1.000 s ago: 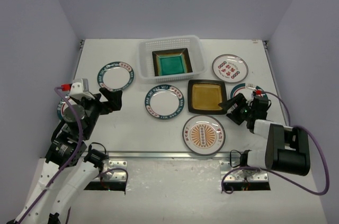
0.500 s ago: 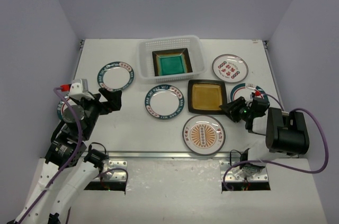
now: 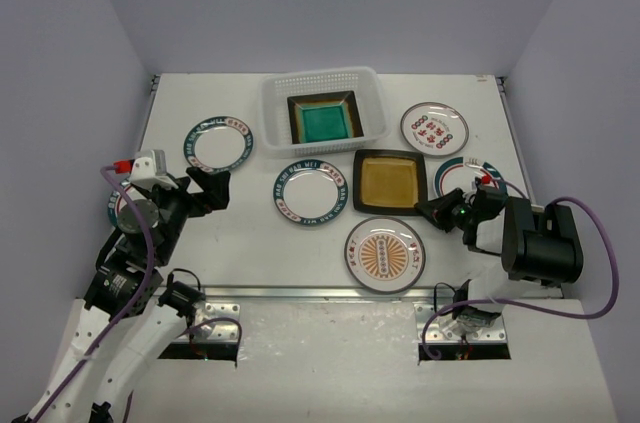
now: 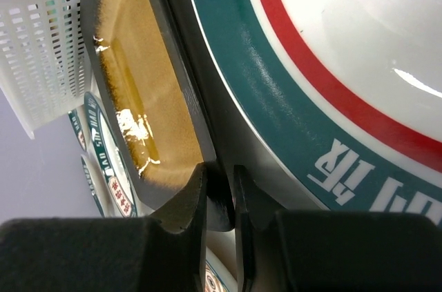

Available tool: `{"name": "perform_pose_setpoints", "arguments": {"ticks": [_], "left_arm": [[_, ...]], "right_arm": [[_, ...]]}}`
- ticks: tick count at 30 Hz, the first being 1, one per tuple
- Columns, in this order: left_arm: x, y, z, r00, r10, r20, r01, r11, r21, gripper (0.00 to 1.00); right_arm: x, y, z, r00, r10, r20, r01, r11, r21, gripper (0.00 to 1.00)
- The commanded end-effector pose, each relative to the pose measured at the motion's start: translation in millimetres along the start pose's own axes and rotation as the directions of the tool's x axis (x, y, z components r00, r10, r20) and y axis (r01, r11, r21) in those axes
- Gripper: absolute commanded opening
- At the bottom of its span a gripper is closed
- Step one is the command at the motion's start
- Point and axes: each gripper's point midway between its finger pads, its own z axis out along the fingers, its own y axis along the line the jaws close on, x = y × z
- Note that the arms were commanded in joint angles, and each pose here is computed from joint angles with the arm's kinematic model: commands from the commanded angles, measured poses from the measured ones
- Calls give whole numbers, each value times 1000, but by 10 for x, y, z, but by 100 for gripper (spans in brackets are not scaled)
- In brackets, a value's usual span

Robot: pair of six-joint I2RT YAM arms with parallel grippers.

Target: Place the plates into the plastic bin on the countertop

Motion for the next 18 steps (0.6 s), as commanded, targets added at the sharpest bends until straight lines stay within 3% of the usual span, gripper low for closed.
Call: {"name": "perform_pose_setpoints", "arguments": {"ticks": [1,13,18], "left_arm": [[-103,-53,0,999,-2,40,2,1000,20,100],[-99,-46,-1,999,-3,41,3,1000,17,100],[-112,-43,-13,999,-7,47,6,1000,17,100]], "right_arm": [[-48,115,-42,999,5,34,-4,999,-47,0],[-338,788,-305,985,-58,160,95,966,-239,0],[-339,947,-420,987,-20,161,70,946,-316,0]]}}
